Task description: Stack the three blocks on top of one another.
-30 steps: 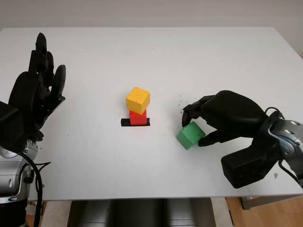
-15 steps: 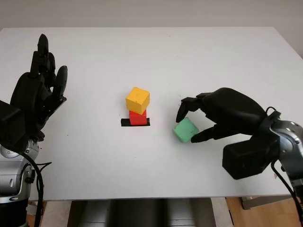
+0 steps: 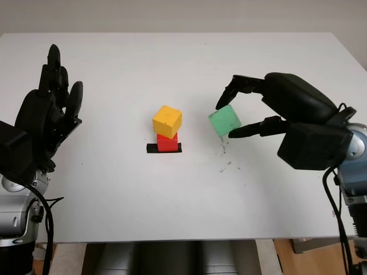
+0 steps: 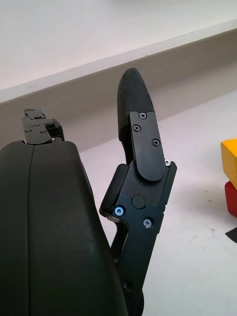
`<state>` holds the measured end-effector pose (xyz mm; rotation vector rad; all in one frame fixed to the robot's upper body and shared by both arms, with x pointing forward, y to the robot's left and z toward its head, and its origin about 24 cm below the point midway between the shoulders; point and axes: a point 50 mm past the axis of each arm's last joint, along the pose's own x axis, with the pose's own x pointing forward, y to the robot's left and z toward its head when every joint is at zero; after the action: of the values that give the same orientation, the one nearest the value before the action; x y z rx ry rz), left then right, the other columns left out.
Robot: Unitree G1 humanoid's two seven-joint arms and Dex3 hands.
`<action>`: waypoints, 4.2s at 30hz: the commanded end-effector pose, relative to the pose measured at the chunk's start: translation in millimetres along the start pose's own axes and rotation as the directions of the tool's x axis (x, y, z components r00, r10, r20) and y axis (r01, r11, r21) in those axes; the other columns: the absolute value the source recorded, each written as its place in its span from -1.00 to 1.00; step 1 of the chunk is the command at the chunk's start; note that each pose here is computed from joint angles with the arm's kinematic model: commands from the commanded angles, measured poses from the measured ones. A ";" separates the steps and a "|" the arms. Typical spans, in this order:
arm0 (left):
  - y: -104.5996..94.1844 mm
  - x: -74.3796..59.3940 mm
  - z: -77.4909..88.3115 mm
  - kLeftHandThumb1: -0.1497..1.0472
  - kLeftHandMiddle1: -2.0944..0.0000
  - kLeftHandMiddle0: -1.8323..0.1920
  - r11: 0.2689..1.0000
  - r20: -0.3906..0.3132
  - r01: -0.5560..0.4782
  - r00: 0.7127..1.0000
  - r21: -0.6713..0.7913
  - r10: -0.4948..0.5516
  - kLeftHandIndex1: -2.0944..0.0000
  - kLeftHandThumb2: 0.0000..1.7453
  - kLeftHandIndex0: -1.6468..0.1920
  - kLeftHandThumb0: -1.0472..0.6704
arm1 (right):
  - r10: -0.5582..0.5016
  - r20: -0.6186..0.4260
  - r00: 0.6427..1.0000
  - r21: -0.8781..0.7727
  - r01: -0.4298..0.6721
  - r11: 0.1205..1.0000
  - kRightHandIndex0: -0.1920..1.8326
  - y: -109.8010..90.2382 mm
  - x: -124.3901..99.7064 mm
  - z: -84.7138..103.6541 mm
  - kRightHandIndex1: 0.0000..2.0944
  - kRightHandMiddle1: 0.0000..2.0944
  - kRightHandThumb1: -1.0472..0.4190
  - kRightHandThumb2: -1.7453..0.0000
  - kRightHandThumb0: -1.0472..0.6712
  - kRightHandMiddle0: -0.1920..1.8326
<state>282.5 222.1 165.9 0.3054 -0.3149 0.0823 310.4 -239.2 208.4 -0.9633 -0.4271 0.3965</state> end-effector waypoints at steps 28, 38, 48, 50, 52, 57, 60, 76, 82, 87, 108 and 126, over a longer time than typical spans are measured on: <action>-8.7 -6.0 -1.6 1.00 1.00 1.00 1.000 -0.004 -0.017 1.000 -0.012 0.017 1.00 -0.34 1.00 -0.58 | 0.267 -0.085 0.960 0.745 -0.116 0.656 -1.00 -2.1 92.8 48.1 -0.10 0.86 -0.95 0.94 -0.27 -0.66; -10.1 -6.8 -2.7 1.00 1.00 1.00 1.000 -0.005 -0.021 1.000 -0.013 0.021 1.00 -0.32 1.00 -0.56 | 0.207 -0.066 0.976 0.796 -0.074 0.601 -0.96 27.5 99.2 44.3 -0.21 0.86 -0.99 0.93 -0.30 -0.72; -9.5 -8.0 -2.7 1.00 1.00 1.00 1.000 -0.002 -0.021 1.000 -0.006 0.021 1.00 -0.32 1.00 -0.56 | 0.222 -0.067 0.973 0.810 -0.077 0.582 -0.90 40.9 99.6 42.0 -0.25 0.81 -0.98 0.94 -0.29 -0.71; -9.4 -7.6 -3.0 1.00 1.00 1.00 1.000 -0.002 -0.021 1.000 -0.004 0.021 1.00 -0.32 1.00 -0.55 | 0.227 -0.063 0.972 0.810 -0.083 0.581 -0.90 43.9 99.1 40.4 -0.25 0.81 -0.98 0.94 -0.28 -0.70; -9.2 -7.2 -2.8 1.00 1.00 1.00 1.000 -0.004 -0.026 1.000 -0.006 0.026 1.00 -0.32 1.00 -0.56 | 0.236 -0.064 0.970 0.810 -0.087 0.580 -0.91 47.0 98.6 38.2 -0.26 0.83 -0.98 0.94 -0.27 -0.71; -8.9 -6.9 -2.4 1.00 1.00 1.00 1.000 0.001 -0.024 1.000 0.005 0.024 1.00 -0.32 1.00 -0.56 | 0.281 -0.083 0.956 0.813 -0.098 0.574 -0.89 54.4 96.7 31.8 -0.33 0.83 -0.96 0.94 -0.30 -0.68; -9.2 -7.2 -2.5 1.00 1.00 1.00 1.000 0.004 -0.018 1.000 0.006 0.018 1.00 -0.33 1.00 -0.58 | 0.296 -0.079 0.952 0.813 -0.110 0.571 -0.82 57.6 95.9 29.7 -0.41 0.76 -0.93 0.94 -0.33 -0.62; -9.4 -5.6 -2.0 1.00 1.00 1.00 1.000 0.006 -0.028 1.000 0.014 0.028 1.00 -0.33 1.00 -0.58 | 0.364 -0.060 0.929 0.821 -0.162 0.548 -0.76 73.9 98.1 25.2 -0.47 0.72 -0.93 0.93 -0.35 -0.57; -9.3 -5.9 -1.7 1.00 1.00 1.00 0.999 0.002 -0.031 1.000 0.009 0.031 1.00 -0.35 1.00 -0.58 | 0.354 -0.071 0.932 0.809 -0.154 0.568 -0.76 75.2 96.1 22.9 -0.49 0.73 -0.92 0.94 -0.32 -0.56; -9.3 -6.5 -2.4 1.00 1.00 1.00 1.000 -0.001 -0.024 1.000 0.018 0.024 1.00 -0.32 1.00 -0.57 | 0.332 -0.084 0.940 0.751 -0.159 0.641 -0.75 76.2 92.1 19.7 -0.50 0.76 -0.92 0.94 -0.33 -0.59; -8.4 -6.8 -3.1 1.00 1.00 1.00 1.000 0.000 -0.023 1.000 0.012 0.023 1.00 -0.33 1.00 -0.58 | 0.257 -0.128 0.958 0.699 -0.097 0.709 -0.70 65.2 87.0 14.7 -0.56 0.73 -0.86 0.94 -0.32 -0.61; -7.8 -7.2 -3.2 1.00 1.00 1.00 1.000 0.001 -0.018 1.000 0.004 0.018 1.00 -0.32 1.00 -0.56 | 0.300 -0.066 0.952 0.707 -0.168 0.687 -0.77 65.2 85.2 16.9 -0.72 0.41 -0.84 0.94 -0.38 -0.80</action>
<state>279.8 215.0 158.7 0.3046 -0.3124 0.1020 367.9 -148.5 174.7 -0.2878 0.0547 0.6321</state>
